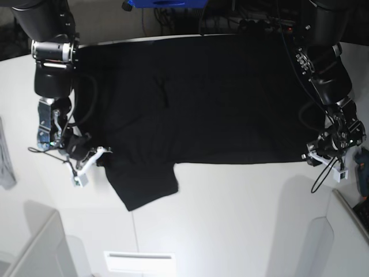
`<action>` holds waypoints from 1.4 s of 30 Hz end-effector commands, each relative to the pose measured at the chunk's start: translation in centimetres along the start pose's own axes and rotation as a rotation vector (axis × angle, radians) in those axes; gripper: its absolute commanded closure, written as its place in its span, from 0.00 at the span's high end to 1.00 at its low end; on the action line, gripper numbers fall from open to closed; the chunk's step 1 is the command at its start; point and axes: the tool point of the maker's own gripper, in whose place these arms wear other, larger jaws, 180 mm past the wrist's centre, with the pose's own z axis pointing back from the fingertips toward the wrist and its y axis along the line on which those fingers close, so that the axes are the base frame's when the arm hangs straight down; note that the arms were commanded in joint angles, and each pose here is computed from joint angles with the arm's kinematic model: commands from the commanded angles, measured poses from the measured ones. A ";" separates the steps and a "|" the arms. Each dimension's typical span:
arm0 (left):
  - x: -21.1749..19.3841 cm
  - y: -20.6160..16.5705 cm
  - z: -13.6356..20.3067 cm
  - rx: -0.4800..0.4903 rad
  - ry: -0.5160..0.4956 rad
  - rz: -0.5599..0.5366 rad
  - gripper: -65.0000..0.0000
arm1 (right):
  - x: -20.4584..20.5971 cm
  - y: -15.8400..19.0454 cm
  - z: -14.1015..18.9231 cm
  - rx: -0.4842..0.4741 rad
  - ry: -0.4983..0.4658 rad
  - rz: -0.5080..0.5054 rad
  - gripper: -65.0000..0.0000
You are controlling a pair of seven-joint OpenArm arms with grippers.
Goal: Fold the T-shirt properly
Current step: 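Grasp the side edges with both grippers and fold them inward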
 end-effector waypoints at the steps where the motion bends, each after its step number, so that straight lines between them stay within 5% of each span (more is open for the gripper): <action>1: 0.5 0.1 0.2 -0.001 0.007 -0.002 0.45 | 0.1 -1.0 0.4 -0.037 0.030 0.019 0.00; 7: -0.1 0.1 -0.3 -0.009 -0.011 0.007 0.01 | 0.3 -0.9 0.4 -0.036 0.015 0.018 0.00; 8: -0.3 0.0 -0.5 -0.013 -0.004 0.013 0.00 | 0.5 -1.0 0.4 -0.039 0.002 0.015 0.00; 18: 0.2 -1.3 -0.2 -0.087 -0.015 -0.053 0.00 | 1.8 -0.4 0.9 -0.036 -0.047 0.042 0.00; 34: 1.8 0.1 3.3 -0.004 -0.031 -0.177 0.00 | 3.7 0.5 2.1 -0.038 -0.115 0.097 0.00; 42: 1.6 -0.2 4.4 -0.096 -0.065 -0.092 0.00 | 5.9 1.6 3.6 -0.039 -0.187 0.157 0.00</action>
